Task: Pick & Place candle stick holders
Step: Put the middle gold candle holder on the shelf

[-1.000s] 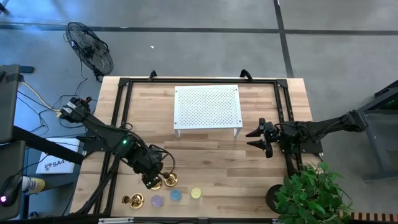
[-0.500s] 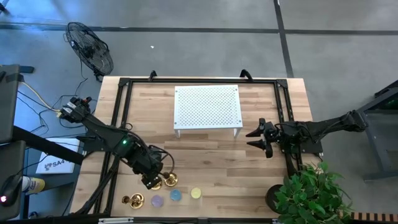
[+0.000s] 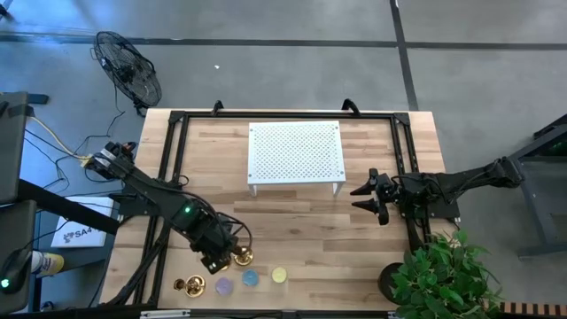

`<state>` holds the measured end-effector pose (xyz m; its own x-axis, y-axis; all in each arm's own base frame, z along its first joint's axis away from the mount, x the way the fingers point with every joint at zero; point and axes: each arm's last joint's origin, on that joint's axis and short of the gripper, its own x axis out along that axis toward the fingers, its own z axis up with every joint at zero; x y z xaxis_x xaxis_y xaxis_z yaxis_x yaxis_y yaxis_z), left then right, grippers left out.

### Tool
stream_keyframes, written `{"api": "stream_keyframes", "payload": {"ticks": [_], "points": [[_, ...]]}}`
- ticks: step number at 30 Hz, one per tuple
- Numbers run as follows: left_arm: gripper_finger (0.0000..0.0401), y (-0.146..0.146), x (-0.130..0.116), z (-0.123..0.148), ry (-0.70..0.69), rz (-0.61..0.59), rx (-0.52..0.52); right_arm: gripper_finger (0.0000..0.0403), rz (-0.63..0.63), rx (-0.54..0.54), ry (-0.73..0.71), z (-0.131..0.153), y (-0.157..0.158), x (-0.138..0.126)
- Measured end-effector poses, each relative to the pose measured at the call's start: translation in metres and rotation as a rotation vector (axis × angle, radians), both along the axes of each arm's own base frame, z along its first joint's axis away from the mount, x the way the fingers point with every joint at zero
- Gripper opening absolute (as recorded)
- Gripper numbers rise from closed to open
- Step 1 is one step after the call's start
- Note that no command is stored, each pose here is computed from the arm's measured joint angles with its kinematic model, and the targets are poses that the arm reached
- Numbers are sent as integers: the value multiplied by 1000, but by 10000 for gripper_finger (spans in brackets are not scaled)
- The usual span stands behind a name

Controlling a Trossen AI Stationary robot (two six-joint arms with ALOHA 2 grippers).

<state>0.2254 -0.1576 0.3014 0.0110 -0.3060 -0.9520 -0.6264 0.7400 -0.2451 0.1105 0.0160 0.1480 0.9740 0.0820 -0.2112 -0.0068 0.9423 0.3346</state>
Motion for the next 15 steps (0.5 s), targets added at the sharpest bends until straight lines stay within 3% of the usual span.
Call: {"api": "stream_keyframes", "payload": {"ticks": [7, 15], "points": [[130, 0, 0, 0, 0, -1, 0, 185, 0, 0, 0, 0, 0, 0], [127, 1, 0, 0, -10, -39, 7, 185, 0, 0, 0, 0, 0, 0]]}}
